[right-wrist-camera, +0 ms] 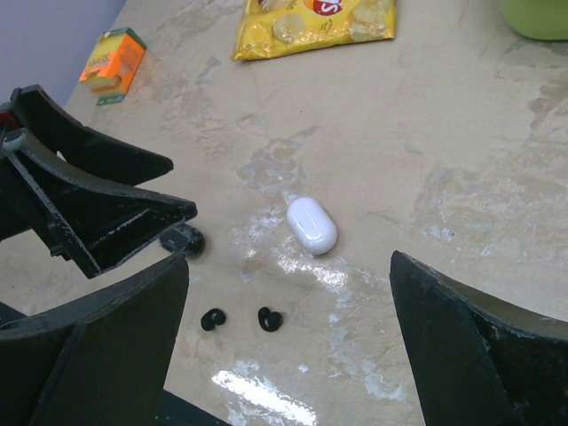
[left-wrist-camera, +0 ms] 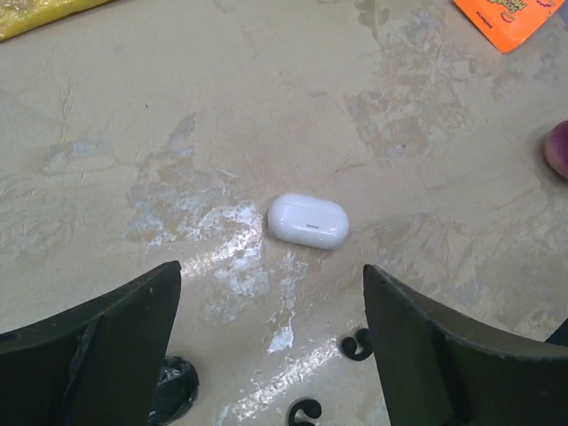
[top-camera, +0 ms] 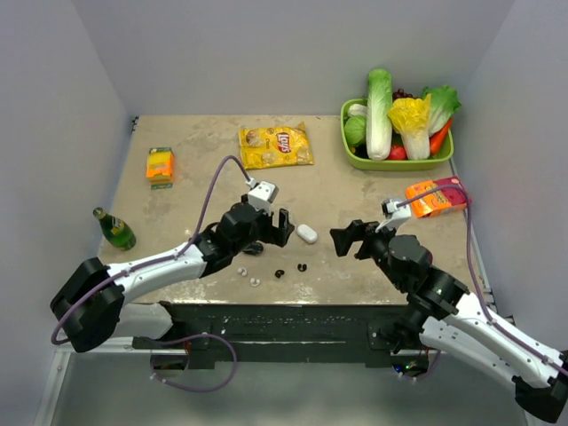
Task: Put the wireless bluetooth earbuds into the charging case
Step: Pick up the charging case at the center of the board.
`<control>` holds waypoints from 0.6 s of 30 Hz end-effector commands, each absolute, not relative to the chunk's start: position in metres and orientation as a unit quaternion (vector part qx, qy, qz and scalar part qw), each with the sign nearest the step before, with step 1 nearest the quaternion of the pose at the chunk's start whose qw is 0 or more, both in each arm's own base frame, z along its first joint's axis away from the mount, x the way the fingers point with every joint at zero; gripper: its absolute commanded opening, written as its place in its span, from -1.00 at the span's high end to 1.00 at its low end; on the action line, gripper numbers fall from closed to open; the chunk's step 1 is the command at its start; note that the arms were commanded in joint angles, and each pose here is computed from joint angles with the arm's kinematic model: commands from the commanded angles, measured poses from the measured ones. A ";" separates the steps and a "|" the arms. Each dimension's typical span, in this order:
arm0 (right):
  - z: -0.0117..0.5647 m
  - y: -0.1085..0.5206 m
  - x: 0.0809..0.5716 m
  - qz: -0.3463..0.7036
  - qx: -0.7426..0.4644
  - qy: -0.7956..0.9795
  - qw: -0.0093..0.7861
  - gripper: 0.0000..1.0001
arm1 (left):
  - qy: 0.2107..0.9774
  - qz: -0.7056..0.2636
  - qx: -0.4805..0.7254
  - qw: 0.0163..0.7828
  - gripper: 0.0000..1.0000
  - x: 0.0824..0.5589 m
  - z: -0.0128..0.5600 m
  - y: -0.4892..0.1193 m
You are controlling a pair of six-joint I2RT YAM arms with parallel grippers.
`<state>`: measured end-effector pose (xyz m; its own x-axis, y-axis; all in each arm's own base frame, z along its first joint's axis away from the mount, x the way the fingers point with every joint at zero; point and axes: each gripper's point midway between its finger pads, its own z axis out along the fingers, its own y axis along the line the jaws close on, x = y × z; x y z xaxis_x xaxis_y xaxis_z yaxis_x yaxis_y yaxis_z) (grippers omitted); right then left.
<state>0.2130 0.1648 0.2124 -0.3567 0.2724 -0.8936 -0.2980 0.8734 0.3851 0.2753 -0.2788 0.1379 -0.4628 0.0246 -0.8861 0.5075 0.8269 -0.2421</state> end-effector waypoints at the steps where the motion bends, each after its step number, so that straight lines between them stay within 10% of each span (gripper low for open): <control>1: 0.245 0.154 0.214 0.266 0.026 0.756 0.598 -0.96 | 0.786 -0.280 0.175 0.522 -0.99 0.283 0.162 -0.296; 18: 0.252 0.159 0.200 0.292 -0.018 0.750 0.594 -0.96 | 0.855 -0.196 0.322 0.356 -0.93 0.283 0.065 -0.338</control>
